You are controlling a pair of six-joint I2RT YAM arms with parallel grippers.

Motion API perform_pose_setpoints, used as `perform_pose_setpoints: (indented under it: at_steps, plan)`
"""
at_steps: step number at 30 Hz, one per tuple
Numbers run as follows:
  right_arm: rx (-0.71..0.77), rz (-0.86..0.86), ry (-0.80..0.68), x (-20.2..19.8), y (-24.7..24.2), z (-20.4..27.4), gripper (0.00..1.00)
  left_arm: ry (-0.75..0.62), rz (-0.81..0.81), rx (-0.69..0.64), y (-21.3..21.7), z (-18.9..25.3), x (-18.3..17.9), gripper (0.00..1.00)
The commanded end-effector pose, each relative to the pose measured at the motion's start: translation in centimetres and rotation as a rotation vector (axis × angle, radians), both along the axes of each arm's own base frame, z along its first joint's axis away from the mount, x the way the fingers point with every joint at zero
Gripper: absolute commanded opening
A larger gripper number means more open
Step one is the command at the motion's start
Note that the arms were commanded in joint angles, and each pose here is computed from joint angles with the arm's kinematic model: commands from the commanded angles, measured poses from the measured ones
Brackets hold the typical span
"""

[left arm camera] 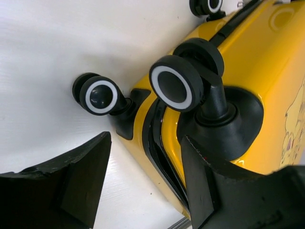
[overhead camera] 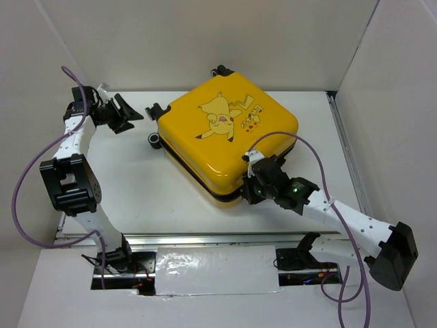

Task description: Pack the luggage

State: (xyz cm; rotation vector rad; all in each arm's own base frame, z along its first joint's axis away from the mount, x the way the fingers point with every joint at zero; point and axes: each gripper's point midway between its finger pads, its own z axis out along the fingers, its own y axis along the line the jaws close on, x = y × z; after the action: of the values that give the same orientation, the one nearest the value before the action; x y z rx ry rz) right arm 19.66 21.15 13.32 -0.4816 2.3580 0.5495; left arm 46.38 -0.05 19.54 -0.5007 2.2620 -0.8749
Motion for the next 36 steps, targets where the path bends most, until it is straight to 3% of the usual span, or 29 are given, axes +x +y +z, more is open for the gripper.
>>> perform_pose_setpoints:
  at_steps: [1,6,11,20,28,31,36]
  plan:
    - [0.023,0.051,-0.057,-0.8,1.6,1.6,0.0,-0.001,0.106,-0.023,2.0,1.3,0.1,0.72]
    - [0.033,0.176,-0.116,-3.5,5.0,1.9,0.0,-0.006,0.183,-0.103,4.2,1.0,1.3,0.71]
    - [0.051,0.14,-0.148,-3.4,5.4,1.6,0.0,0.016,0.146,-0.201,4.0,-0.9,4.1,0.69]
    - [0.107,0.081,-0.178,-2.8,7.9,2.8,0.0,-0.02,-0.038,-0.337,-2.4,-4.8,6.4,0.64]
    - [0.183,0.119,-0.228,-3.6,10.9,5.6,0.0,-0.074,-0.203,-0.374,-8.3,-5.9,4.3,0.58]
    - [0.194,0.064,-0.235,-3.0,10.2,6.2,0.0,-0.066,-0.223,-0.386,-9.7,-6.4,2.7,0.45]
    - [0.206,-0.039,-0.227,-1.2,7.8,6.6,0.0,-0.06,-0.261,-0.367,-12.4,-6.8,-0.7,0.36]
